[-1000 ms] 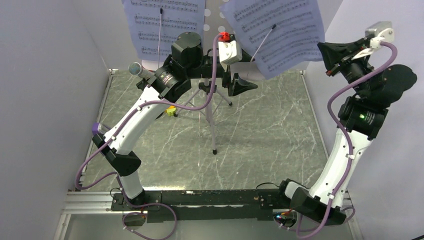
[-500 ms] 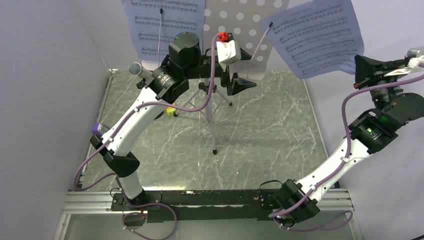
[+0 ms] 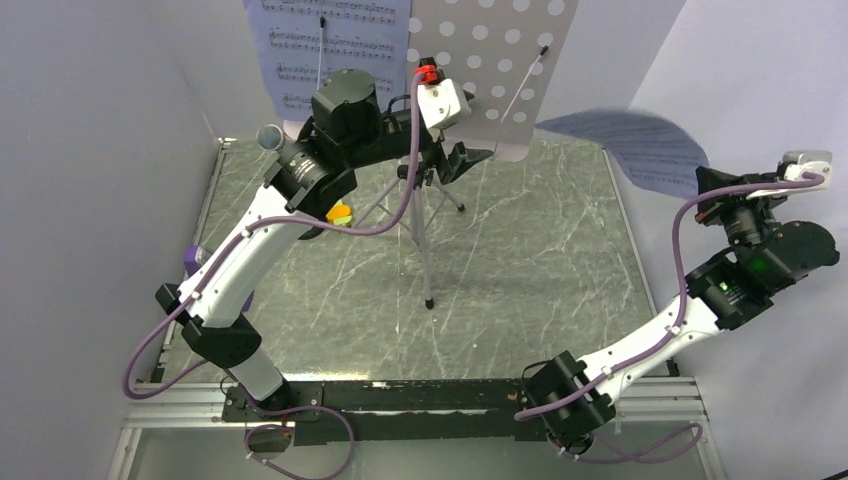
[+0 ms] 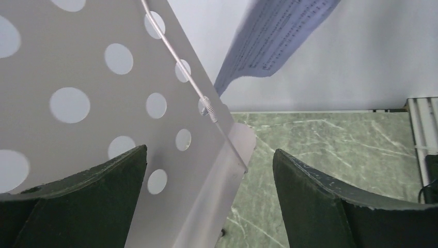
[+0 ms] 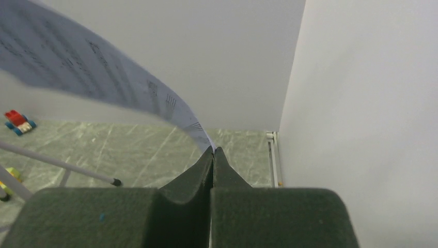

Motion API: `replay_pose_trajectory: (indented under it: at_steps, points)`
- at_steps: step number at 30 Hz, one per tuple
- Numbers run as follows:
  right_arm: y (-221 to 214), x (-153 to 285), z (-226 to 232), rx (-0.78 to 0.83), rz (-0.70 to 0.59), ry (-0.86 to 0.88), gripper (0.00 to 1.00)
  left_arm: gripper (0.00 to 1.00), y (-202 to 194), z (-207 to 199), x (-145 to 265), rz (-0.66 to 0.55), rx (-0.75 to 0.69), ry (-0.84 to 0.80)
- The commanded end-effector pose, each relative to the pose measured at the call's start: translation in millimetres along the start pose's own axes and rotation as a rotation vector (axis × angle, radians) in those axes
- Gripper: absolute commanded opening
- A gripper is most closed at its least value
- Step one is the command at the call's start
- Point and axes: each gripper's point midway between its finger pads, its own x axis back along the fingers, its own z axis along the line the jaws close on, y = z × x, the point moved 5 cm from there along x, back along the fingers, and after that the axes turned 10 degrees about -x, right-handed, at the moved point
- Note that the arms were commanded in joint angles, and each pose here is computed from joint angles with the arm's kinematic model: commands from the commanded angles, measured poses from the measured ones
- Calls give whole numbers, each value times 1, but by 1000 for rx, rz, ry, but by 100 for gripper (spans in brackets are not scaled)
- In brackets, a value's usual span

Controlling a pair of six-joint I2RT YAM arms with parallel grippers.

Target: Pack up the instrument practice props

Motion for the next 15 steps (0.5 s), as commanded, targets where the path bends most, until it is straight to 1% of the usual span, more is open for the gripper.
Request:
replay_pose_trajectory:
  at_steps: [1, 4, 7, 11, 15]
  points:
    - [-23, 10, -7, 26, 73, -6, 0, 96, 26, 11, 27, -11, -73, 87]
    - [-67, 14, -23, -155, 179, -1, 0, 96, 32, 10, 38, -11, -98, 86]
    - [-114, 23, -33, -303, 275, -17, 0, 96, 37, 10, 48, -9, -120, 93]
    - [-160, 34, -29, -402, 349, -10, 0, 96, 44, 13, 56, -8, -153, 102]
    - [-190, 42, -10, -423, 425, 23, 0, 96, 47, 14, 60, 2, -168, 106]
